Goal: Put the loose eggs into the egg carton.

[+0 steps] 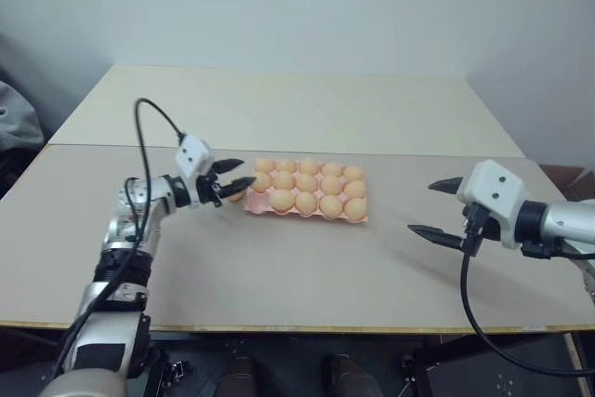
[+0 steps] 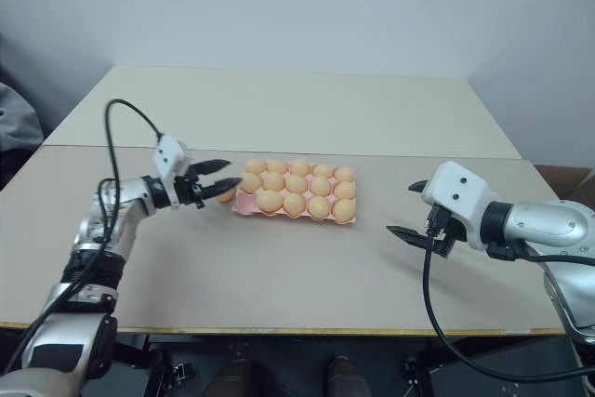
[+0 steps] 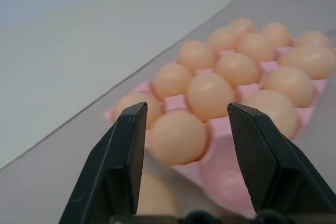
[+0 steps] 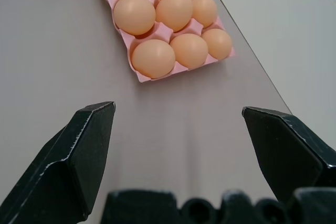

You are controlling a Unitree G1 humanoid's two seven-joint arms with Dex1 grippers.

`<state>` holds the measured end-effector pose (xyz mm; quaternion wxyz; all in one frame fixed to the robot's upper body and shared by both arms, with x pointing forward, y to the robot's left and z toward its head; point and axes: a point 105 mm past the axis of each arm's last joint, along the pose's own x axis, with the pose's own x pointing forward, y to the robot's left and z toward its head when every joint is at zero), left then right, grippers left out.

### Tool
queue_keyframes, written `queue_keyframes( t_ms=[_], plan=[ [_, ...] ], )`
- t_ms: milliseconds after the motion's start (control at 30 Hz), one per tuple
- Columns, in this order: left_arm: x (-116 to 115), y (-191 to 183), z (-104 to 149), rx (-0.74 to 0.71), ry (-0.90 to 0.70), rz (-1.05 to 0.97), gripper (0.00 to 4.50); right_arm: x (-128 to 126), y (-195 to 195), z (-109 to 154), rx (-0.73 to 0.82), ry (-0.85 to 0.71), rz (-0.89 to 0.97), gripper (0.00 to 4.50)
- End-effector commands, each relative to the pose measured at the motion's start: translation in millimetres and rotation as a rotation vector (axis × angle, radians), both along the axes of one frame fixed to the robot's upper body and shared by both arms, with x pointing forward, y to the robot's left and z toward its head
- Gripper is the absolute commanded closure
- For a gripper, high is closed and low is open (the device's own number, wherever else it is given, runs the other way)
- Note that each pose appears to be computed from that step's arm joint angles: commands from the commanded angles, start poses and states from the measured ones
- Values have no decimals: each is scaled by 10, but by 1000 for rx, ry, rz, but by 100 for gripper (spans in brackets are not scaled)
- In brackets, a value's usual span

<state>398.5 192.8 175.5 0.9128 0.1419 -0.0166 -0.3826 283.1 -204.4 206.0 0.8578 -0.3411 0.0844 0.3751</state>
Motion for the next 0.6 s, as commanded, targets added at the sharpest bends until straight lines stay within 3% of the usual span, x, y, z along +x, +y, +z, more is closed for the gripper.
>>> queue_keyframes(
  t_ms=[33,133,267,600],
  plan=[
    [9,137,128,-11,-28,29,189,-20,-11,123,-11,-51,-5,0],
    [-11,202,129,-19,-14,41,133,-12,-16,120,-12,-53,-8,0],
    [24,388,63,49,-37,151,13,-17,-20,109,-15,-49,-9,0],
    [-28,382,-209,73,46,74,6,-15,-22,94,-19,-48,-13,0]
  ],
)
